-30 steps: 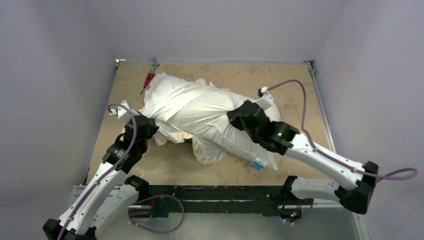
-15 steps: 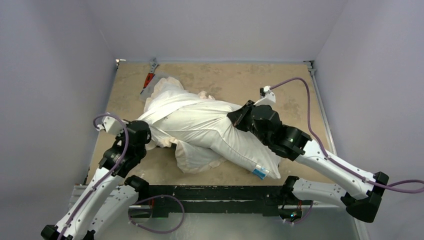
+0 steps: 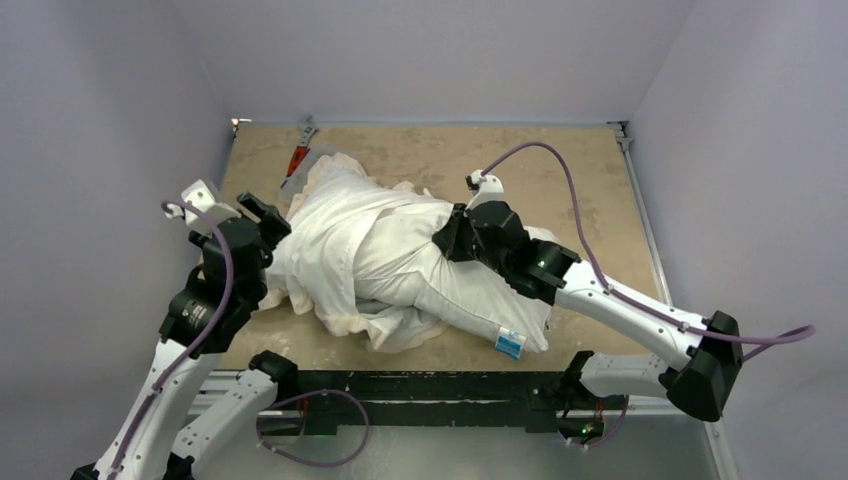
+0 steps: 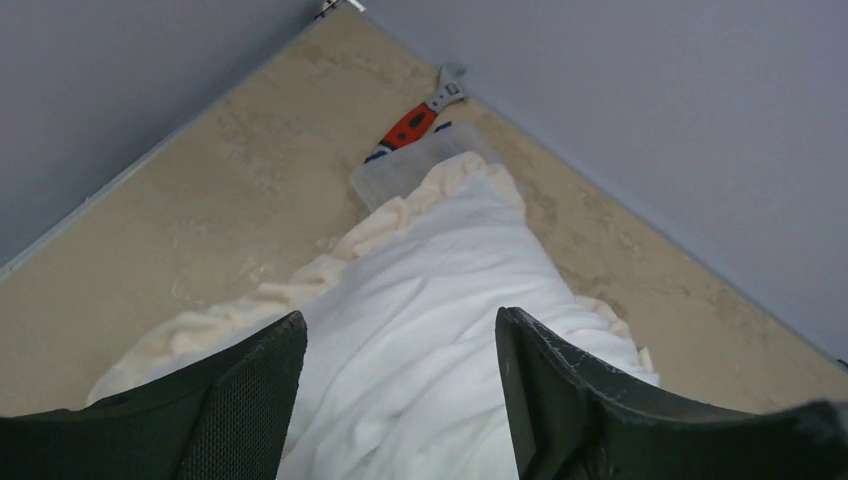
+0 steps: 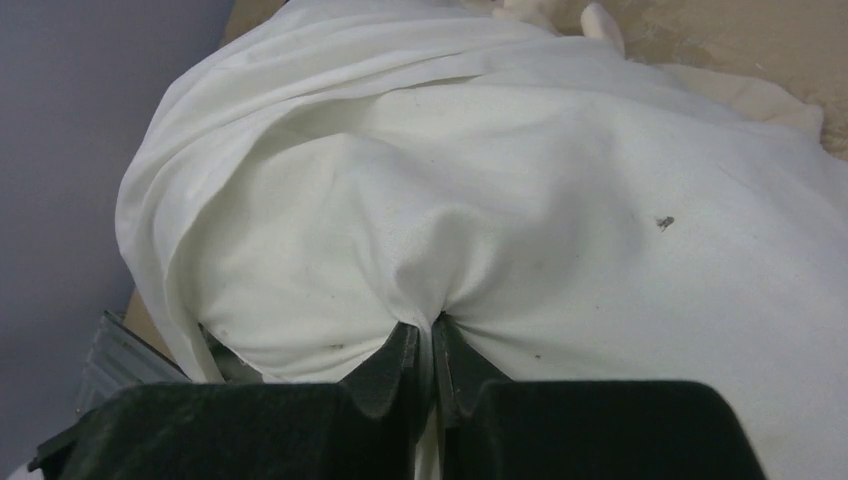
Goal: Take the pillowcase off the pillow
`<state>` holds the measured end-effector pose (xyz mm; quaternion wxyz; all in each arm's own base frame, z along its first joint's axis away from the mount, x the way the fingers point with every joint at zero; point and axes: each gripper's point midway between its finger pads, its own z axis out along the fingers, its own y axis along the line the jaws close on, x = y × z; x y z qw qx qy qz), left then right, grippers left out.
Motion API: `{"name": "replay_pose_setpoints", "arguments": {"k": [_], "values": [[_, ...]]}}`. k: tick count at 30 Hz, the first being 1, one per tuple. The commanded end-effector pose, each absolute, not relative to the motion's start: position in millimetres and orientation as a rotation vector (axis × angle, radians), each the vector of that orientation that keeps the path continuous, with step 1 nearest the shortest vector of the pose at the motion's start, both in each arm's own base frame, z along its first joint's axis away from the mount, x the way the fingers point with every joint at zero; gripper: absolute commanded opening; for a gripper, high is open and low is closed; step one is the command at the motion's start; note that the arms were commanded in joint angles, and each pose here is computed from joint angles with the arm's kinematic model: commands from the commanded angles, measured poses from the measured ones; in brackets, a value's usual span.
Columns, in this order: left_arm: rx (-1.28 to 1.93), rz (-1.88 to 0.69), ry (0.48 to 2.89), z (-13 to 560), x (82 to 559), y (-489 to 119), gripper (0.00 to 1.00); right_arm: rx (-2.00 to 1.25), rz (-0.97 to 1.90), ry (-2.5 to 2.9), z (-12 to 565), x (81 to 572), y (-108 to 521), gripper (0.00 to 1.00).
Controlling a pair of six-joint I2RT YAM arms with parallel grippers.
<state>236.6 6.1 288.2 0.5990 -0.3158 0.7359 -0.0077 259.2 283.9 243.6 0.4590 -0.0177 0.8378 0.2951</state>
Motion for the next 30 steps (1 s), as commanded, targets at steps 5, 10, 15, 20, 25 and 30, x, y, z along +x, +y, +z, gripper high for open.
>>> {"name": "replay_pose_setpoints", "arguments": {"k": [5, 10, 15, 20, 25, 30], "values": [[-0.391, -0.033, 1.725, 354, 285, -32, 0.70, -0.152, 0.796, 1.912, 302, 263, 294, 0.47], [-0.292, 0.005, 1.822, 313, 312, -50, 0.71, -0.099, 0.777, 1.890, 332, 265, 284, 0.85], [-0.236, 0.000, 1.910, 283, 318, -57, 0.71, 0.007, 0.640, 1.919, 321, 295, 273, 0.98], [-0.194, -0.010, 1.937, 272, 322, -59, 0.71, 0.003, 0.550, 2.019, 259, 320, 285, 0.99], [-0.165, -0.060, 1.988, 258, 331, -62, 0.71, -0.005, 0.474, 2.097, 201, 340, 288, 0.99], [-0.124, -0.116, 2.043, 249, 340, -74, 0.72, -0.108, 0.486, 2.162, 156, 339, 306, 0.94]]}}
